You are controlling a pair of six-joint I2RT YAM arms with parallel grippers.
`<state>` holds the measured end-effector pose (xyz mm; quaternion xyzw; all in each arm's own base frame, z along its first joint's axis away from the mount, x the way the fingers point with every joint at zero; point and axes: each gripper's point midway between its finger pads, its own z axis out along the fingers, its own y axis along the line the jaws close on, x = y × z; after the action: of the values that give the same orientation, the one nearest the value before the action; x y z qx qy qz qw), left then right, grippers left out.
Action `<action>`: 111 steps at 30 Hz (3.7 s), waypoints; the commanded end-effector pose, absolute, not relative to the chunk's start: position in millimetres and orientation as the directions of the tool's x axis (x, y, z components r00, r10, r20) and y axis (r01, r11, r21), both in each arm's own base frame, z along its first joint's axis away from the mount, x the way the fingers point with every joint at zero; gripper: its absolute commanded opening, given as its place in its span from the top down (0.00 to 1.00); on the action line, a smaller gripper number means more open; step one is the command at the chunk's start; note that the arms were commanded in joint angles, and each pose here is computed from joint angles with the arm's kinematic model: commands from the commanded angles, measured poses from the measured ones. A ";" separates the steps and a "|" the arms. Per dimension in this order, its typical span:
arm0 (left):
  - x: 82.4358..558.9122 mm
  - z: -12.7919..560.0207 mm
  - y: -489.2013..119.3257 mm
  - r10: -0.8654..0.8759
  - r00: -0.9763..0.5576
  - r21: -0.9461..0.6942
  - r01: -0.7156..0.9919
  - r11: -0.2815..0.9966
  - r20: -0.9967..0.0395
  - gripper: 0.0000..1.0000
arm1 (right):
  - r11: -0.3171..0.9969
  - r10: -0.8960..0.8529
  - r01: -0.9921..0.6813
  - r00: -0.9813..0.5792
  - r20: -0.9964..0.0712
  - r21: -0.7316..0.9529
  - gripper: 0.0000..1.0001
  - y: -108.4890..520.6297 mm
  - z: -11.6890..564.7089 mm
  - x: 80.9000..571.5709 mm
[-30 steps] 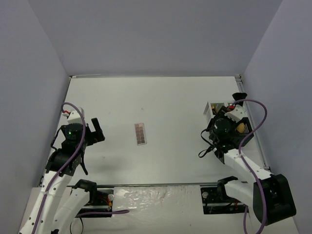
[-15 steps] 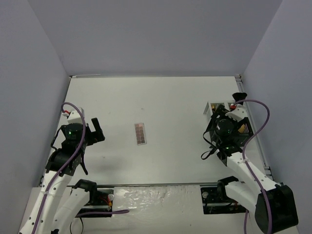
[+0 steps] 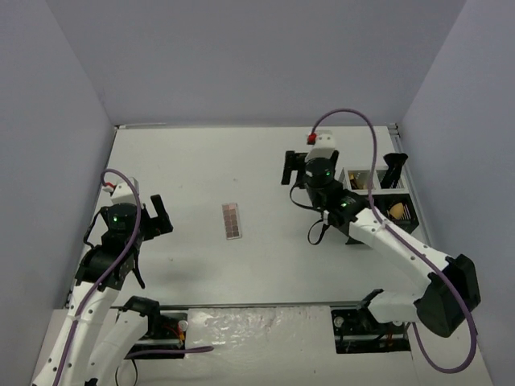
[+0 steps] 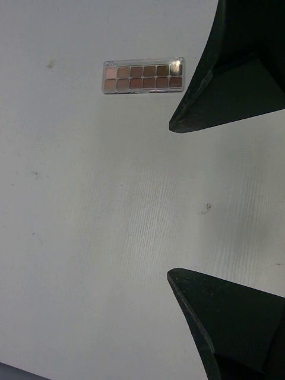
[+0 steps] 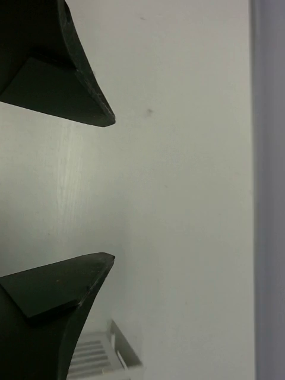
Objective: Organize the makeup
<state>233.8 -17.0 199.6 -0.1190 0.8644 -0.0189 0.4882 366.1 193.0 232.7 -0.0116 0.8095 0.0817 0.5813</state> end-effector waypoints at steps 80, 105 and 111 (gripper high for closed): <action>242.0 219.7 -18.9 -0.250 -0.429 -0.191 -0.176 0.966 -0.868 0.03 | 0.982 0.002 0.185 0.099 -0.995 0.020 1.00 -25.5 250.5 346.1; 241.4 220.6 -16.9 -0.250 -0.426 -0.187 -0.185 0.965 -0.870 0.03 | 0.995 0.055 0.077 0.080 -0.995 0.061 0.38 -16.3 239.5 322.9; 240.8 220.3 -16.6 -0.250 -0.425 -0.187 -0.186 0.965 -0.870 0.03 | 0.994 0.065 0.078 0.091 -0.994 0.072 0.25 -16.0 251.3 311.2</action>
<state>232.0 -17.7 204.0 -0.1210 0.8594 -0.0273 0.4961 312.4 -15.0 213.3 0.0464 0.7070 -0.0089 0.7057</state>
